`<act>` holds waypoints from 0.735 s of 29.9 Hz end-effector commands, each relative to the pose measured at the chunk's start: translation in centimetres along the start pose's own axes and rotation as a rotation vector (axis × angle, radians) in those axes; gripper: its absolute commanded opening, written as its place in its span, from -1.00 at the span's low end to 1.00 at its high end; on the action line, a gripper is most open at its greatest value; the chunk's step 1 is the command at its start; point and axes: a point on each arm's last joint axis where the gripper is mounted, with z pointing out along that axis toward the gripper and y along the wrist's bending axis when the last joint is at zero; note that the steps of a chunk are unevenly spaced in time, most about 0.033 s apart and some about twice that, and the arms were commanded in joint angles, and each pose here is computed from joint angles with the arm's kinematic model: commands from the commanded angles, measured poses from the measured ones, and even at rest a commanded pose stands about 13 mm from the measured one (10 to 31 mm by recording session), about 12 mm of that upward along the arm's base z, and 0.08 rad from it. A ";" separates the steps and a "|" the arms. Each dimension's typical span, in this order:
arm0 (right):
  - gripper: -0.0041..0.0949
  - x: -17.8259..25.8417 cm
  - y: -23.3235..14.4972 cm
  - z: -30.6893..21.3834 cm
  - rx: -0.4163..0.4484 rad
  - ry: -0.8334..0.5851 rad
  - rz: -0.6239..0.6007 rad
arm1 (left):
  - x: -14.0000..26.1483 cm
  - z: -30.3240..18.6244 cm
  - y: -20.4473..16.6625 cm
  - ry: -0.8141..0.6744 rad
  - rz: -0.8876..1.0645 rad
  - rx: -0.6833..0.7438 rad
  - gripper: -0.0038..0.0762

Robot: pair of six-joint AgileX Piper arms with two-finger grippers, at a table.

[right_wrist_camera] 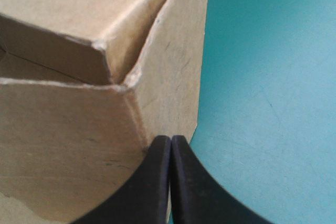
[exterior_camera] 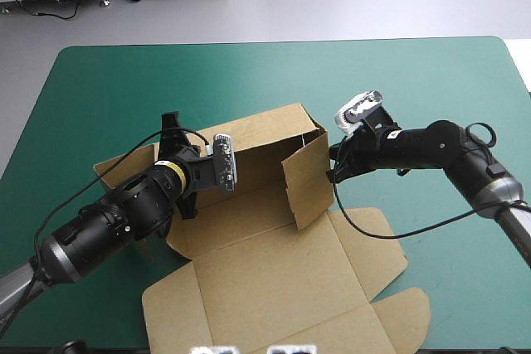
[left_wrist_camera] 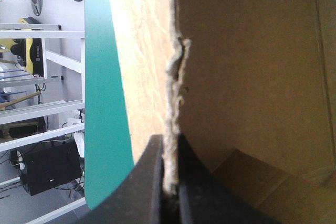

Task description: Fold the box

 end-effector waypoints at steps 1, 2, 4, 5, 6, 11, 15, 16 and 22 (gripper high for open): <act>-0.79 -1.2 0.6 -1.6 0.001 -0.061 -0.051 | -0.1 -0.8 0.5 -0.019 -0.043 -0.009 -0.92; -0.73 -1.2 0.6 -1.7 -0.003 -0.058 -0.053 | -0.1 -0.8 0.5 -0.019 -0.043 -0.009 -0.92; -0.52 -1.1 0.7 -1.7 -0.010 -0.046 -0.055 | -0.1 -0.8 0.5 -0.019 -0.043 -0.009 -0.92; -0.39 -1.0 0.7 -1.7 -0.013 -0.040 -0.059 | -0.1 -0.8 0.5 -0.019 -0.043 -0.009 -0.92; -0.29 -1.0 0.7 -1.7 -0.015 -0.034 -0.057 | -0.1 -0.8 0.5 -0.019 -0.043 -0.009 -0.92; 0.12 -0.8 0.8 -1.7 -0.023 -0.017 -0.063 | -0.1 -0.7 0.4 -0.020 -0.042 -0.009 -0.92; 0.12 -1.0 0.7 -1.7 -0.011 -0.033 -0.086 | -0.1 -0.7 0.4 -0.020 -0.042 -0.009 -0.92; 0.12 -1.0 0.6 -1.5 -0.009 -0.040 -0.098 | -0.1 -0.7 0.4 -0.020 -0.042 -0.009 -0.92; 0.12 -1.4 0.9 -1.0 -0.069 -0.083 -0.088 | -0.1 -0.7 0.4 -0.019 -0.041 -0.008 -0.92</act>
